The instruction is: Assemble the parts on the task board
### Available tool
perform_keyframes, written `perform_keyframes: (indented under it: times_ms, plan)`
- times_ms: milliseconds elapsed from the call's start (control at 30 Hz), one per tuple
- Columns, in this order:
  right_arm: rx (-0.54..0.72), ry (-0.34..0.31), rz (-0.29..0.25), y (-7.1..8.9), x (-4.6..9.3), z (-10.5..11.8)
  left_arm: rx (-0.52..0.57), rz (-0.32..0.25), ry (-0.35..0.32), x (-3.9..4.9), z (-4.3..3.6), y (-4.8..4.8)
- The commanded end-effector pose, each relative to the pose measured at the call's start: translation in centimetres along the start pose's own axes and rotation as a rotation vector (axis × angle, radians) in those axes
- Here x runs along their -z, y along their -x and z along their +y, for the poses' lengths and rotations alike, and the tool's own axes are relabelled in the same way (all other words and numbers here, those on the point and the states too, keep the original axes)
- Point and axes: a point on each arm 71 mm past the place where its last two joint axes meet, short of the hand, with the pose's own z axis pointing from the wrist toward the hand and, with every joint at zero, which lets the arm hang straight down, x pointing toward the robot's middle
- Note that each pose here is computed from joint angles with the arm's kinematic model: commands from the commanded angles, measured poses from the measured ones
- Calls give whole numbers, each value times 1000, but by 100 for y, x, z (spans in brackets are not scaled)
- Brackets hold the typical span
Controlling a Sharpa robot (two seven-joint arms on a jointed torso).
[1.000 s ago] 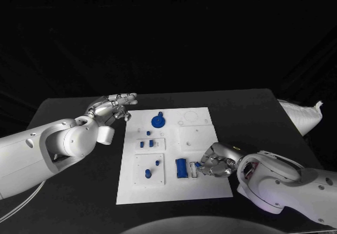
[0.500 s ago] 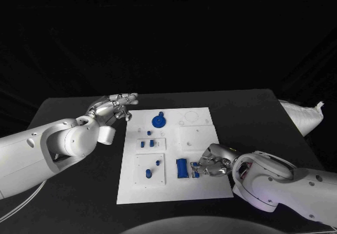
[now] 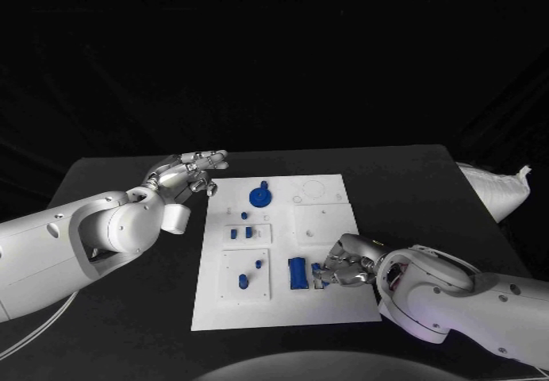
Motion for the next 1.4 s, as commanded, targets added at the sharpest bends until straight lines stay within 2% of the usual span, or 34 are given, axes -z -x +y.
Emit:
perform_keyframes:
  times_ms: [33, 367, 1033, 1400]
  plan:
    - [39, 0, 23, -31, -5, 6, 7, 21, -4, 0, -7, -28]
    - [51, 10, 40, -52, -3, 36, 6, 20, -4, 2, -8, -24]
    - [47, 16, 5, -21, 3, 29, 6, 19, -6, 2, -10, -17]
    - [45, 29, 3, -25, 28, 63, 6, 17, -7, 5, -13, -10]
